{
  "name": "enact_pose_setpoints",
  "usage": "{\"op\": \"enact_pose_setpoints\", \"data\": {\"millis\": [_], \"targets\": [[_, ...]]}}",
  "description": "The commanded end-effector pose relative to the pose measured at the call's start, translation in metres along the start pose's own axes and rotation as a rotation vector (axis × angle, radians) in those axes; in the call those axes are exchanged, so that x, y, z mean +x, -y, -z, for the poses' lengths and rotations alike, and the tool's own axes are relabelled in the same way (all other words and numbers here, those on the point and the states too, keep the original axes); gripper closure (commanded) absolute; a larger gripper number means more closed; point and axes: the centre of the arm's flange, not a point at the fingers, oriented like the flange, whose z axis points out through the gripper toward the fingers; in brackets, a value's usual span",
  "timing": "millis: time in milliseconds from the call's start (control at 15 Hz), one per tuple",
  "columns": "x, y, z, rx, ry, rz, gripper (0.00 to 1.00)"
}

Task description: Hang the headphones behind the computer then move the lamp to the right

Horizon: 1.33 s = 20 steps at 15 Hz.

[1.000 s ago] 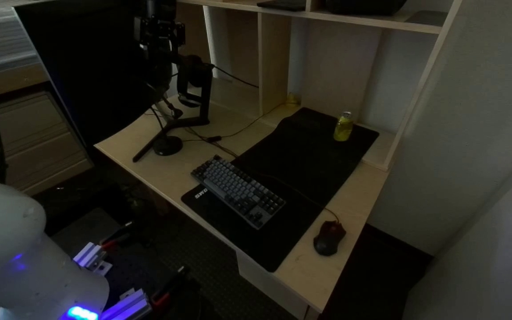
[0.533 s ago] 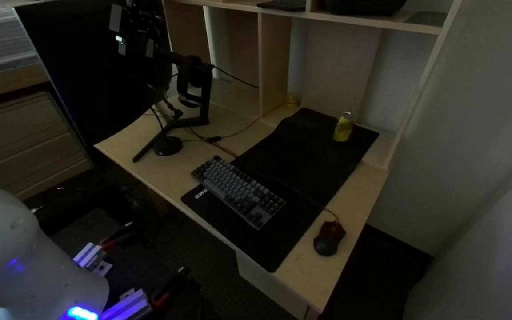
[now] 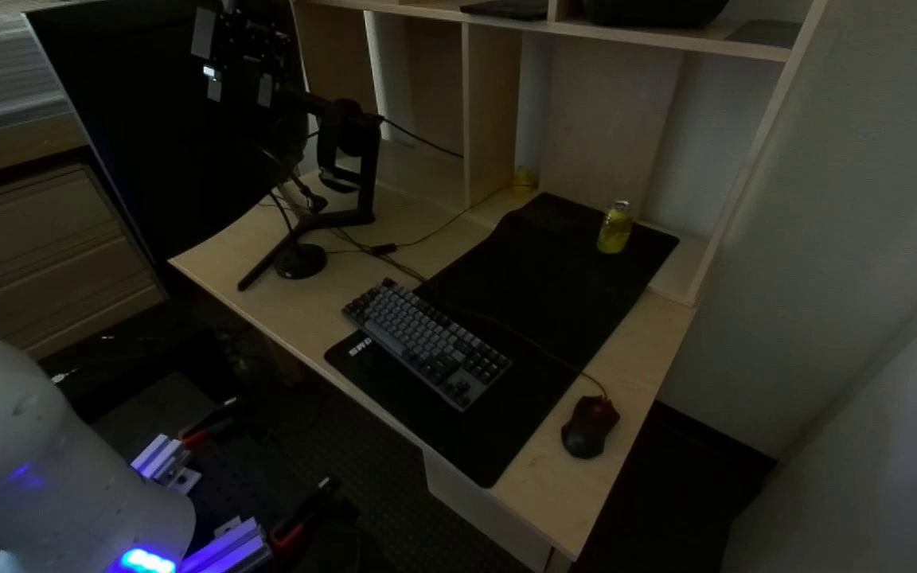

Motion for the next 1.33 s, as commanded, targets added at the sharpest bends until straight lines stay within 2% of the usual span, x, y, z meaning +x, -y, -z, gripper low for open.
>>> {"op": "enact_pose_setpoints", "data": {"millis": [0, 133, 267, 333, 400, 600, 667, 867, 1067, 1133, 1267], "targets": [[0.004, 0.008, 0.007, 0.136, -0.095, 0.016, 0.00], [0.003, 0.013, 0.011, 0.186, -0.105, 0.009, 0.00], [-0.001, 0.012, 0.009, 0.132, -0.055, 0.065, 0.00], [-0.004, 0.012, 0.008, 0.133, -0.035, 0.084, 0.00], [-0.005, 0.016, 0.013, 0.146, -0.068, 0.039, 0.00], [-0.007, 0.016, 0.012, 0.145, -0.054, 0.060, 0.00], [-0.007, 0.013, 0.011, 0.092, -0.062, 0.069, 0.00], [-0.004, 0.013, 0.010, 0.082, -0.163, 0.130, 0.00], [-0.005, 0.017, 0.012, 0.137, -0.223, 0.154, 0.00], [-0.006, 0.019, 0.014, 0.188, -0.215, 0.130, 0.00], [-0.014, 0.025, 0.020, 0.284, -0.125, 0.164, 0.00]]}}
